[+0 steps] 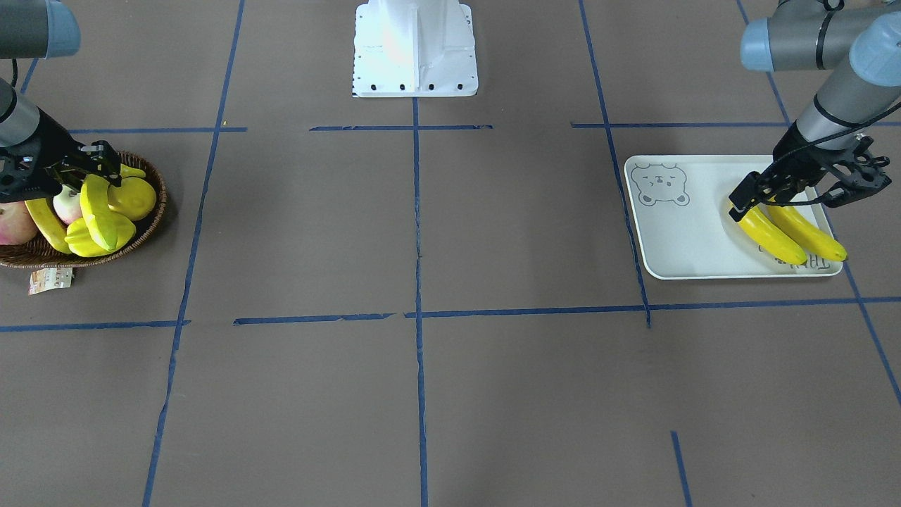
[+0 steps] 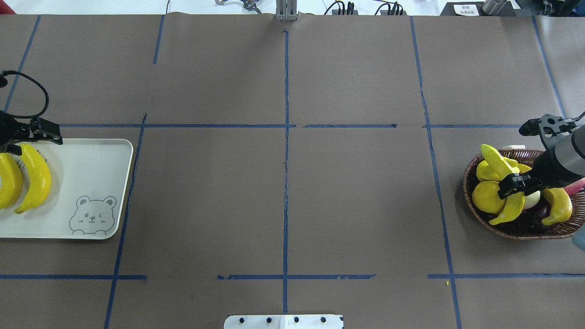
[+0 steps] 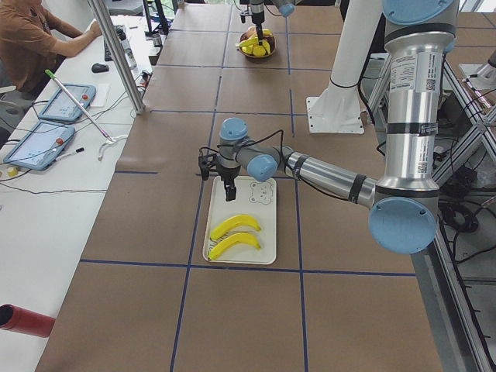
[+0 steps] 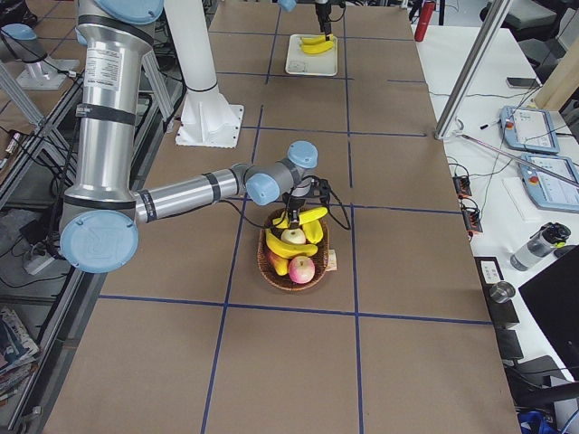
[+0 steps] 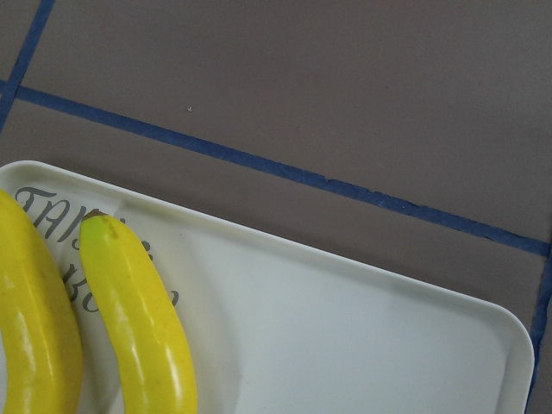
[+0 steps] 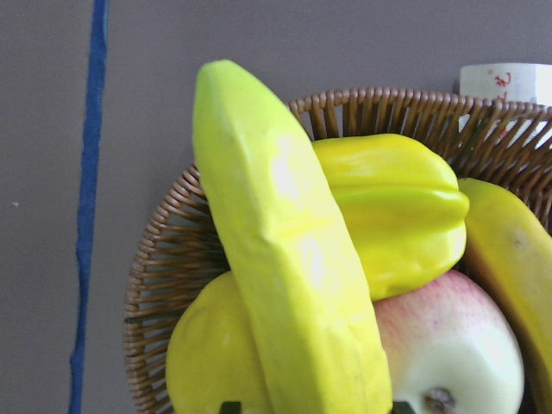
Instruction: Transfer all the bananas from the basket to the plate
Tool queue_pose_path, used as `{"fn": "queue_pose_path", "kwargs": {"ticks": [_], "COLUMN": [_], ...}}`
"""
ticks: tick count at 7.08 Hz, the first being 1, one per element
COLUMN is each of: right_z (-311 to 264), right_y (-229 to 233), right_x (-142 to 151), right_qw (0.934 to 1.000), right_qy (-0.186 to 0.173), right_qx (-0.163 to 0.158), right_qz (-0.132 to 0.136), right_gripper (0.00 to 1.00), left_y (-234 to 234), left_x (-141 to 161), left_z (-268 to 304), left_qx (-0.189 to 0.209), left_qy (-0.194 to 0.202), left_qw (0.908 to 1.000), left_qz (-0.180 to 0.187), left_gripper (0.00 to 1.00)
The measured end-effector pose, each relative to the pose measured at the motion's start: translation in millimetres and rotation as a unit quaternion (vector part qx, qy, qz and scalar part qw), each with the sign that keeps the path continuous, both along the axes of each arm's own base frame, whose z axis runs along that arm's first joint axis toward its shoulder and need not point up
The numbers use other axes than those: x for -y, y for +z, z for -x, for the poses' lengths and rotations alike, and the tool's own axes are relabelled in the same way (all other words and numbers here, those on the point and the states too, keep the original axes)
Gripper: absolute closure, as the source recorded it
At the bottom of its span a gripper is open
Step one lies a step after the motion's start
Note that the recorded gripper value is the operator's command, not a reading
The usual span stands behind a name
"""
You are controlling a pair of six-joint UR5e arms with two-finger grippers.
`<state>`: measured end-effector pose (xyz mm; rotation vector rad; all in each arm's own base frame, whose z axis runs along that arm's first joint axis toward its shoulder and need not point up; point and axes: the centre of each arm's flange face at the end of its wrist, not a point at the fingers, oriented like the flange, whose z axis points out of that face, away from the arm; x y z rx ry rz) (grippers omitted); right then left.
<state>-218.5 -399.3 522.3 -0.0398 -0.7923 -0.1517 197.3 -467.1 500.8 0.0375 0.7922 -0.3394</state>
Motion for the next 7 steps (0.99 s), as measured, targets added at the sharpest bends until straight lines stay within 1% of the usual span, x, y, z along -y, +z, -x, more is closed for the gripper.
{"fn": "queue_pose_path", "kwargs": {"ticks": [2,4,5,6,7], "right_z": [-2.3,-15.7,-34.4,-50.9,-52.9], "right_y": [-2.4,-18.5,-37.5,-69.3,-109.2], "right_x": [-0.9,-2.3,-2.4,-2.6,4.1], "right_qw": [1.0,0.9999,0.9995,0.9988,0.998], "right_qy": [0.001,0.008,0.019,0.03,0.033], "right_qx": [0.0,0.01,0.021,0.036,0.053], "right_qz": [0.0,-0.001,0.009,0.013,-0.001], "right_gripper": [1.0,1.0,0.99,0.99,0.99], "left_y": [-2.0,-4.3,-5.9,-7.6,-11.6], "left_x": [1.0,2.0,3.0,4.0,7.1], "left_z": [-0.6,-1.2,-1.7,-2.4,-4.3], "left_qx": [-0.001,-0.003,-0.003,-0.004,-0.007], "left_qy": [0.0,0.0,0.0,0.0,-0.002], "left_qw": [1.0,1.0,1.0,1.0,0.9999], "left_qz": [-0.001,-0.003,-0.005,-0.006,-0.008], "left_gripper": [0.01,0.01,0.01,0.0,0.01]}}
